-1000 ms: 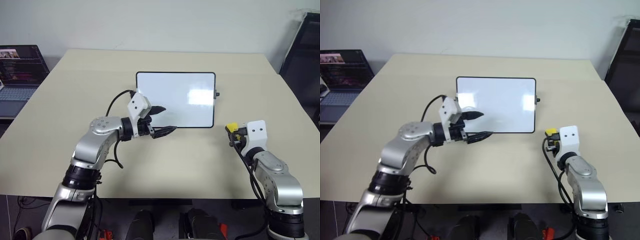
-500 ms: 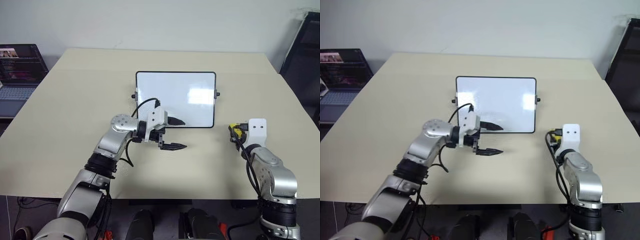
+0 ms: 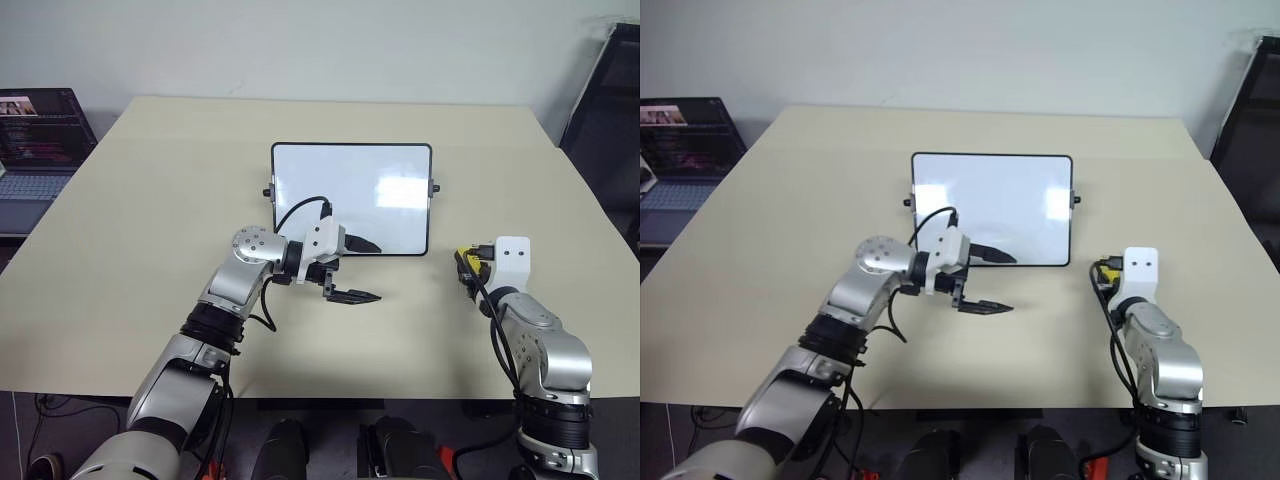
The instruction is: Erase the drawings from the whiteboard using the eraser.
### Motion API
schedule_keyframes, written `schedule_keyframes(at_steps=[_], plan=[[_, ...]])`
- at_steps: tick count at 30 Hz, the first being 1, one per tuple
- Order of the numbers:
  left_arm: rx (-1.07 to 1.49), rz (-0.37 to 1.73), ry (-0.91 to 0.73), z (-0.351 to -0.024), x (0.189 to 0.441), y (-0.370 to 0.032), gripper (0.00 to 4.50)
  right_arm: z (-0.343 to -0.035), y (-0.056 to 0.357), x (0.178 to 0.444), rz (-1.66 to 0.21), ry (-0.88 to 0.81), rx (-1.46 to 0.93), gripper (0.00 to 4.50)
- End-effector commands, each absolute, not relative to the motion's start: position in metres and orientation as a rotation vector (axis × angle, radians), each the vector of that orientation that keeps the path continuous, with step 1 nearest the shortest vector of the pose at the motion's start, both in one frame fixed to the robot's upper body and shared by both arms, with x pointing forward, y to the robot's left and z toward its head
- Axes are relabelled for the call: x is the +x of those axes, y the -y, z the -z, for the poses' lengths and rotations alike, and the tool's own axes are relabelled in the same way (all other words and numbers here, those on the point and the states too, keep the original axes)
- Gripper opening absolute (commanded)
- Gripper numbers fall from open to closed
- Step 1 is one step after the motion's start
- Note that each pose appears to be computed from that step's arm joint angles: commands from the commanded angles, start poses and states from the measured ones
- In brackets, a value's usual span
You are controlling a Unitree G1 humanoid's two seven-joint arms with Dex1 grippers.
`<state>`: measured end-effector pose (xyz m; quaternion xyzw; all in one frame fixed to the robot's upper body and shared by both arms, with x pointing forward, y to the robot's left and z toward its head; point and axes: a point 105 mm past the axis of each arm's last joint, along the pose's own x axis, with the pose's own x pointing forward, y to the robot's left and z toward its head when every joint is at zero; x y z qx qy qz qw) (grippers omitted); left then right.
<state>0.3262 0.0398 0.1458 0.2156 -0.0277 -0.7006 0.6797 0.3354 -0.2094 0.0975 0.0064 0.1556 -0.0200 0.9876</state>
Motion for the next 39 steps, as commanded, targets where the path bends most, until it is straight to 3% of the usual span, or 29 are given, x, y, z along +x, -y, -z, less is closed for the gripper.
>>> schedule_keyframes(at_steps=[1,5,9,15,22,25,31,39], plan=[[0.507,1.596,0.12,-0.16,0.32,-0.035,4.5,-0.109,0.217,0.336,0.061,-0.263,0.023,3.06],[0.504,1.589,0.119,-0.162,0.318,-0.035,4.5,-0.111,0.217,0.337,0.056,-0.246,0.036,4.48],[0.483,1.493,0.126,-0.169,0.323,-0.042,4.5,-0.136,0.198,0.34,-0.034,-0.127,0.087,4.48],[0.257,1.115,0.134,-0.183,0.332,-0.08,4.5,-0.16,0.161,0.321,-0.214,0.007,0.025,4.48],[0.07,0.607,0.132,-0.17,0.321,-0.119,4.5,-0.173,0.161,0.305,-0.131,0.226,-0.136,4.48],[0.058,0.375,0.115,-0.155,0.304,-0.144,4.5,-0.169,0.167,0.293,-0.09,0.324,-0.152,4.48],[0.136,0.054,0.093,-0.139,0.286,-0.194,4.5,-0.136,0.188,0.278,-0.105,0.262,-0.088,4.48],[0.145,-0.054,0.025,-0.116,0.266,-0.208,4.5,-0.113,0.181,0.266,-0.172,0.171,-0.075,4.48]])
